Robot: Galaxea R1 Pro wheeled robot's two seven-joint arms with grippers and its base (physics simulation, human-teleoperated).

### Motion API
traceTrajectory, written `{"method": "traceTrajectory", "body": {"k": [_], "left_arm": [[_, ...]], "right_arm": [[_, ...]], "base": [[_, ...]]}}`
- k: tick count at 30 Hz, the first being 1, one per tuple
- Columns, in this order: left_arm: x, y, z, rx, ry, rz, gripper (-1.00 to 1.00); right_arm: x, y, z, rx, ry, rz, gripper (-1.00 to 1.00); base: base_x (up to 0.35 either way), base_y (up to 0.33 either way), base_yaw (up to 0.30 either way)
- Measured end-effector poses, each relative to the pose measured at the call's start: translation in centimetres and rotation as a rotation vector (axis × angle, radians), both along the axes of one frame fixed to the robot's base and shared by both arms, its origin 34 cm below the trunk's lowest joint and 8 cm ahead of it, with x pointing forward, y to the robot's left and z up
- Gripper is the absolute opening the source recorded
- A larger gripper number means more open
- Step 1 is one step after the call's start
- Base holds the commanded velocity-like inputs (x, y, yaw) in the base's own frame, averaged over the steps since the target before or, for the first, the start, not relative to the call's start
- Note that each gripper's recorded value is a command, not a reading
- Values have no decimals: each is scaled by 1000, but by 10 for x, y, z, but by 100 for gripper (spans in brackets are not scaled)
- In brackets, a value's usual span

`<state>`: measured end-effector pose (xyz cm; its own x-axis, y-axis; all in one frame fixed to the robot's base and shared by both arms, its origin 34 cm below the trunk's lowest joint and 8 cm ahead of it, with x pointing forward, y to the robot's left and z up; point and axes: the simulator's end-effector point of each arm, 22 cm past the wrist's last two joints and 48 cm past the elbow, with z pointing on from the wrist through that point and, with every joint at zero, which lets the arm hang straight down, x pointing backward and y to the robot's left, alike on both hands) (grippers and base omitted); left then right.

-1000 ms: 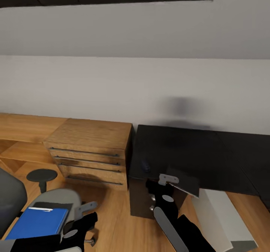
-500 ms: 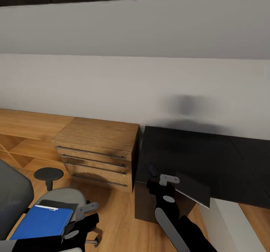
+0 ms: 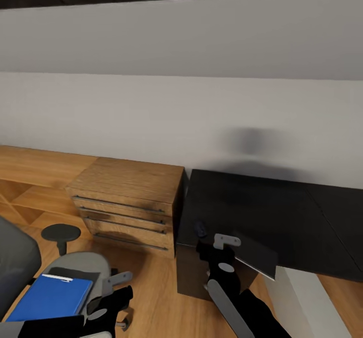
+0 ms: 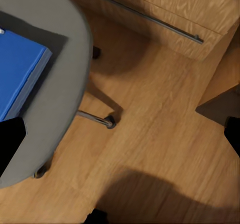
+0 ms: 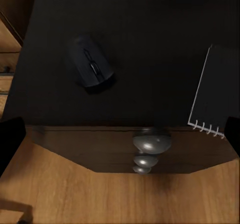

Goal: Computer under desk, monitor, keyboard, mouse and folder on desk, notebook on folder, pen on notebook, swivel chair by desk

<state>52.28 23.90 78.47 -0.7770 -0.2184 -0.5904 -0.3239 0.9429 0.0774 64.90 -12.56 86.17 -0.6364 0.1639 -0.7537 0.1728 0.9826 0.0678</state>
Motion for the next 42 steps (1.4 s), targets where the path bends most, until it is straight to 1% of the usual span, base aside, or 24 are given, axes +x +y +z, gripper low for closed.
{"method": "traceTrajectory", "body": {"k": [4, 6, 9, 19, 25, 28, 31, 35, 42], "left_arm": [[1, 3, 0, 9, -4, 6, 100], [3, 10, -1, 25, -7, 15, 100], [6, 11, -2, 35, -13, 19, 100], [9, 7, 3, 32, -29, 17, 100], [10, 7, 6, 32, -36, 18, 100], [10, 7, 7, 29, -42, 22, 100], [12, 7, 8, 15, -59, 44, 100], [12, 7, 8, 11, -63, 49, 100], [13, 6, 9, 8, -67, 50, 100]], "right_arm": [[-1, 4, 2, -8, -7, 14, 100], [-1, 5, 3, -15, -13, 19, 100], [-1, 5, 6, -18, -18, 21, 100], [1, 4, 15, -34, -44, 23, 100], [2, 4, 18, -34, -50, 24, 100], [2, 6, 19, -31, -52, 27, 100], [0, 12, 19, -31, -54, 43, 100], [-1, 14, 19, -32, -55, 51, 100], [-1, 9, 10, -40, -47, 83, 100]], "base": [[0, -40, 124], [0, -9, 88], [0, -3, 42], [0, 0, 70], [18, 0, 55], [183, 0, 9], [277, 0, 3], [301, 0, 1], [151, 0, 0]]}}
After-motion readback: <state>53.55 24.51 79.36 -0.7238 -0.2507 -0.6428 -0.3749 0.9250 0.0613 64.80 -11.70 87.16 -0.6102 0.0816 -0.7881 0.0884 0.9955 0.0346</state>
